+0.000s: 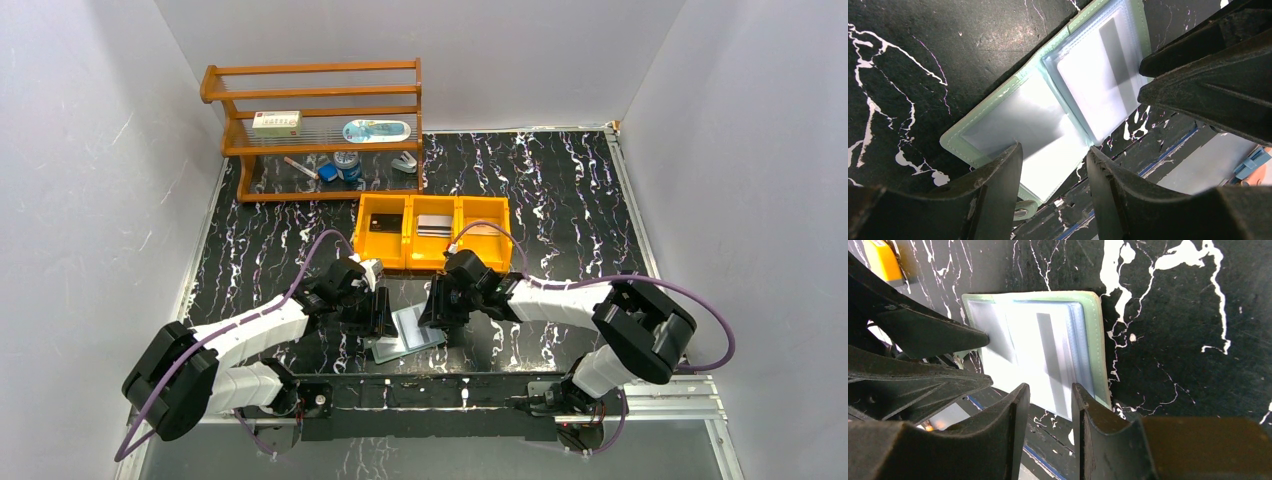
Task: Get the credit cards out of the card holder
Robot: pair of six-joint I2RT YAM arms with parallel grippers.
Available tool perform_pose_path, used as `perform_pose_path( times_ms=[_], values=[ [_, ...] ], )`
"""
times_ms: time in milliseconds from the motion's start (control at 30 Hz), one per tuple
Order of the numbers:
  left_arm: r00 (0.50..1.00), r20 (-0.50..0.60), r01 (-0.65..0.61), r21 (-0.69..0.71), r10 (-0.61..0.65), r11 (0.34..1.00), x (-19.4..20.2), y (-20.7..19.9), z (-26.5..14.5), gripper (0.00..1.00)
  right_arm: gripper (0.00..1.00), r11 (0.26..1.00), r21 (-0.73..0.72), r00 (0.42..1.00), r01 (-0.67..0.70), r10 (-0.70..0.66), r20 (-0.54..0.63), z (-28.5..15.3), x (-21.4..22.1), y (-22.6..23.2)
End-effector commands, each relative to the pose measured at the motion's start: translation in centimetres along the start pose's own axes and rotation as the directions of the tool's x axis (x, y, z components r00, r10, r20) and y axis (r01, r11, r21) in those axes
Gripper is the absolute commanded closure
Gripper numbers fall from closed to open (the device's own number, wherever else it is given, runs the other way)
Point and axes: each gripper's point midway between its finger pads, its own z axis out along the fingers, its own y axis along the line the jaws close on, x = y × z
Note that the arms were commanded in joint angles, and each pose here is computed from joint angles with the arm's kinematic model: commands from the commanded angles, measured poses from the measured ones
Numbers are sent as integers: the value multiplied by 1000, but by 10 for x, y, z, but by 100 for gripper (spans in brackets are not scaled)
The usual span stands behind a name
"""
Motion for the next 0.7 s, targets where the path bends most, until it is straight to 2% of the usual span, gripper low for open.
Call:
perform_pose_path(
  times_ms=[0,300,500,667],
  values=[
    [1000,-9,-2,-53,1,999,6,12,-1,51,55,999,27,999,31,-31,13,1,-5,3],
    [1000,-9,3,-54,-4,999,6,13,0,52,56,998,-36,998,42,-44,-38,7,4,14],
    [1000,-17,11,-55,-12,998,9,14,3,53,61,996,-69,997,51,-54,-47,8,3,25],
    [1000,-9,10,-54,-11,998,8,14,2,53,65,998,-12,998,61,-61,-19,6,-2,19]
  ],
)
